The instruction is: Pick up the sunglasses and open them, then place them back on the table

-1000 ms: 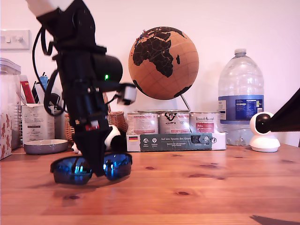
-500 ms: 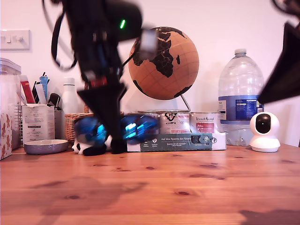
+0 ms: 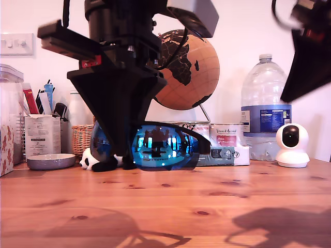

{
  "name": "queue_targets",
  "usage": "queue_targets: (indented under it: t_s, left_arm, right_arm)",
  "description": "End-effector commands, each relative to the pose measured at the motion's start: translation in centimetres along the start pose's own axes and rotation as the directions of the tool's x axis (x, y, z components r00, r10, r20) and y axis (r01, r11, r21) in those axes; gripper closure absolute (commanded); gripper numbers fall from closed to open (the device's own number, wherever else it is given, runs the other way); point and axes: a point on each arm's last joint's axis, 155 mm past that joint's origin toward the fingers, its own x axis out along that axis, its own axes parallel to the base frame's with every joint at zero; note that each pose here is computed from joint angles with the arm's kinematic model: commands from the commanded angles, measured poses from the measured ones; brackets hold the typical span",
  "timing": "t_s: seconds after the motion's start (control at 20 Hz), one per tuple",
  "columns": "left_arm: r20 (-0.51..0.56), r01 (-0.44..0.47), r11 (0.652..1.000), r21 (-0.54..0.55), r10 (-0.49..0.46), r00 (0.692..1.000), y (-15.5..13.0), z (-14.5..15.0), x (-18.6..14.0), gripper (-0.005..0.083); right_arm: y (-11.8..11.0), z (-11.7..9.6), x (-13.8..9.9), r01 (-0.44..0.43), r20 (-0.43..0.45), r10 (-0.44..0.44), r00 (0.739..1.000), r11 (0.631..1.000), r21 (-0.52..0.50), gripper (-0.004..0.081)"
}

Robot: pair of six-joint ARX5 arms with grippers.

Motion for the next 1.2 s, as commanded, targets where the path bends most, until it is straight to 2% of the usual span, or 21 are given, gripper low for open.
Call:
queue_targets:
  t_s: [0.0,0.15,0.25,0.45,0.6,0.7,0.8,0.9,1.0,1.1,1.15]
  left_arm:
    - [0.01,-0.014,1.0,0.008,0.013,1.0,0.0,0.2,-0.6,0.0793]
    - [0.009,-0.01,1.0,-0.013,0.01,1.0,-0.4,0.0,-1.0,0.0793]
    - [0.04,0.003,0.994,-0.107,0.001,0.999,-0.6,0.6,-1.2,0.0793]
    - [0.097,0.033,0.989,-0.141,-0.02,0.995,-0.9,1.7,-1.3,0.0792]
    - [0.107,0.002,0.985,-0.171,0.017,0.994,0.0,2.0,-1.3,0.0792]
    - [0.111,-0.021,0.984,-0.178,0.041,0.993,0.7,2.0,-1.3,0.0792]
    - [0.117,-0.05,0.985,-0.164,0.069,0.991,1.3,2.2,-1.1,0.0792]
    - [0.102,-0.094,0.983,-0.156,0.111,0.989,2.1,2.0,-0.4,0.0792]
    - [0.098,-0.121,0.981,-0.155,0.137,0.986,2.5,1.8,0.6,0.0792]
    - [0.074,-0.133,0.979,-0.154,0.146,0.987,2.5,1.2,1.8,0.0792]
    - [0.068,-0.134,0.984,-0.12,0.142,0.987,2.2,1.0,2.4,0.0792]
  right_arm:
    - [0.5,-0.9,1.1,-0.052,-0.041,0.052,0.998,0.999,-0.005,0.0781]
    - [1.3,-1.6,2.1,-0.114,-0.074,0.115,0.991,0.993,0.014,0.0781]
    - [1.6,-1.7,2.4,-0.136,-0.08,0.137,0.987,0.99,0.021,0.0781]
    - [1.6,-1.1,2.4,-0.139,-0.057,0.139,0.989,0.99,0.011,0.0781]
    - [1.6,-1.0,2.5,-0.138,-0.052,0.138,0.989,0.99,0.009,0.0781]
    - [2.2,-0.7,2.4,-0.171,-0.039,0.171,0.985,0.985,0.007,0.0781]
    - [2.9,-0.1,2.2,-0.211,-0.016,0.21,0.977,0.977,-0.03,0.0781]
    - [2.7,0.6,2.3,-0.203,0.011,0.204,0.979,0.978,-0.058,0.078]
    - [2.6,0.9,2.3,-0.199,0.025,0.201,0.979,0.978,-0.066,0.0753]
    - [2.8,1.2,2.2,-0.209,0.033,0.212,0.977,0.975,-0.072,0.069]
    - [3.4,1.4,2.1,-0.235,0.043,0.24,0.97,0.968,-0.086,0.0653]
